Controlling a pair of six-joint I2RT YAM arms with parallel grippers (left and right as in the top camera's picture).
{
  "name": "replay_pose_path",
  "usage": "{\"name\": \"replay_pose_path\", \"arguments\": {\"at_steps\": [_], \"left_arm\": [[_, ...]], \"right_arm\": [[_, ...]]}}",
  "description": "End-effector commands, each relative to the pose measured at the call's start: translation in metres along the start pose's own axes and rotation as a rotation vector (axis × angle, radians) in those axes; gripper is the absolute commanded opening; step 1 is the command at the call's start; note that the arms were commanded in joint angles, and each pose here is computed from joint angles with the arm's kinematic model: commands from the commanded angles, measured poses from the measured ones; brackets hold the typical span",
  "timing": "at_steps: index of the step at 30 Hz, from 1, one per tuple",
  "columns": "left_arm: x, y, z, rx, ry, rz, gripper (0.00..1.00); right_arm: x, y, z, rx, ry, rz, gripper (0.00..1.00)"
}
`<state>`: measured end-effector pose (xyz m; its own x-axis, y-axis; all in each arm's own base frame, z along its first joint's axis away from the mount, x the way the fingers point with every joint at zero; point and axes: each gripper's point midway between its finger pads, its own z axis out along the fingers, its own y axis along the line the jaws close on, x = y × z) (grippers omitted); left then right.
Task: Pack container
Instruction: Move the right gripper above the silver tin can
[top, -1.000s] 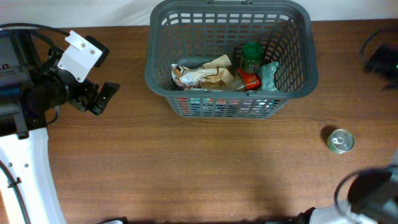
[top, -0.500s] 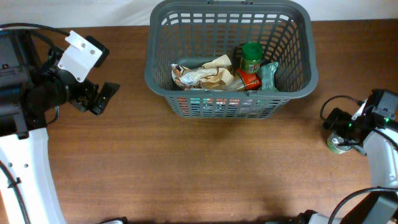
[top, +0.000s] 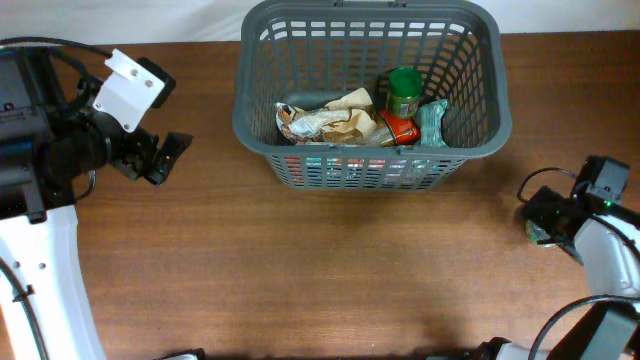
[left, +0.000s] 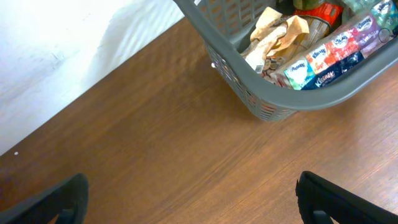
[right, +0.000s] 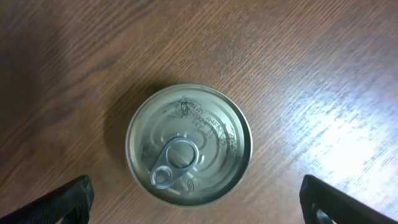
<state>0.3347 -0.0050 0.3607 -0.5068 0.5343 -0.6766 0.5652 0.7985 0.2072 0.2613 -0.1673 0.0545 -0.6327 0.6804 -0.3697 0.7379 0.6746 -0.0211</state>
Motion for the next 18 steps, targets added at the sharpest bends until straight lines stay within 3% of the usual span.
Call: {"name": "replay_pose_path", "arguments": {"at_steps": [1, 18], "left_arm": [[0.002, 0.002, 0.001, -0.004, 0.006, 0.011, 0.99], [0.002, 0.002, 0.001, -0.004, 0.006, 0.011, 0.99]], "right_arm": [[0.006, -0.002, 0.008, 0.004, -0.018, 0.000, 0.99], [0.004, 0.006, 0.036, -0.033, -0.059, -0.008, 0.99]]}}
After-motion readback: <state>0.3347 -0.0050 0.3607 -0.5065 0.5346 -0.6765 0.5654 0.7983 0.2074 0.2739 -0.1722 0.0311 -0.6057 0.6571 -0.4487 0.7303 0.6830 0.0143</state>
